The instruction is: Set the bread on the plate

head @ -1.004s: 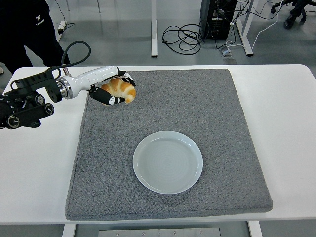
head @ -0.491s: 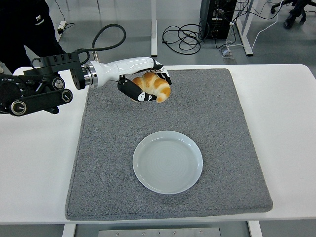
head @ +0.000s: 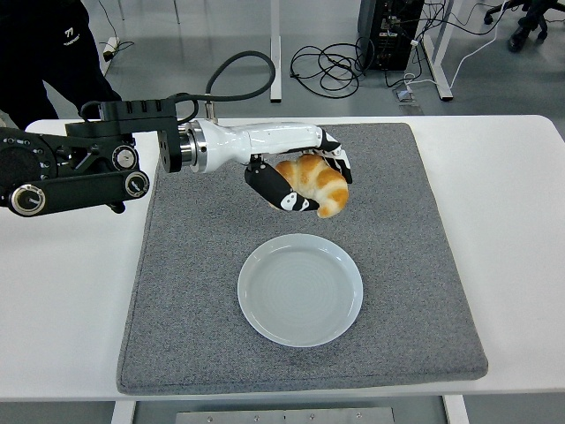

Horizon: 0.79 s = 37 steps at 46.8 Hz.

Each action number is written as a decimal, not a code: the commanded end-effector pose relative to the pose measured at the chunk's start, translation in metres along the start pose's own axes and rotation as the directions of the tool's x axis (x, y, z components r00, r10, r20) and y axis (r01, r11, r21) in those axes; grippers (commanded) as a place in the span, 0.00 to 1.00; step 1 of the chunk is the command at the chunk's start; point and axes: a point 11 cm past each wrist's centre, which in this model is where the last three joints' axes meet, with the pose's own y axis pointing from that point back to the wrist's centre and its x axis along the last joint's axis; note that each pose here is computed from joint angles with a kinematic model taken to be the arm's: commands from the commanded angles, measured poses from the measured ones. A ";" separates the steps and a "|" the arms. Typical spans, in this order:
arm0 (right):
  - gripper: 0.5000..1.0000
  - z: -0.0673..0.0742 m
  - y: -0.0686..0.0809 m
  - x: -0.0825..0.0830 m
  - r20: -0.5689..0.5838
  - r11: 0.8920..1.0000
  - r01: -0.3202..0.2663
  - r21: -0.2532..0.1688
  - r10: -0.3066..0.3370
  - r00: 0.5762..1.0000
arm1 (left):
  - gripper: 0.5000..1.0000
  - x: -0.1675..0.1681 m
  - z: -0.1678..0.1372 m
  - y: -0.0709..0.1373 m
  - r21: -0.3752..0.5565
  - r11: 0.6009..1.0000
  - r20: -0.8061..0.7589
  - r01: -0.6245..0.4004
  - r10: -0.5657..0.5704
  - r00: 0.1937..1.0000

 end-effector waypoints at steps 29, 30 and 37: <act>1.00 -0.001 0.000 0.000 0.000 1.000 0.000 0.002 0.000 1.000 | 0.00 -0.076 -0.025 0.005 -0.019 0.997 0.094 0.072 -0.070 0.993; 1.00 -0.001 0.000 0.000 0.000 1.000 0.000 0.002 0.000 1.000 | 0.00 -0.079 -0.027 0.005 -0.019 0.997 0.096 0.074 -0.072 0.993; 1.00 -0.001 0.000 0.000 0.000 1.000 0.000 0.002 0.000 1.000 | 0.00 -0.094 -0.030 0.007 -0.032 0.997 0.122 0.068 -0.063 0.991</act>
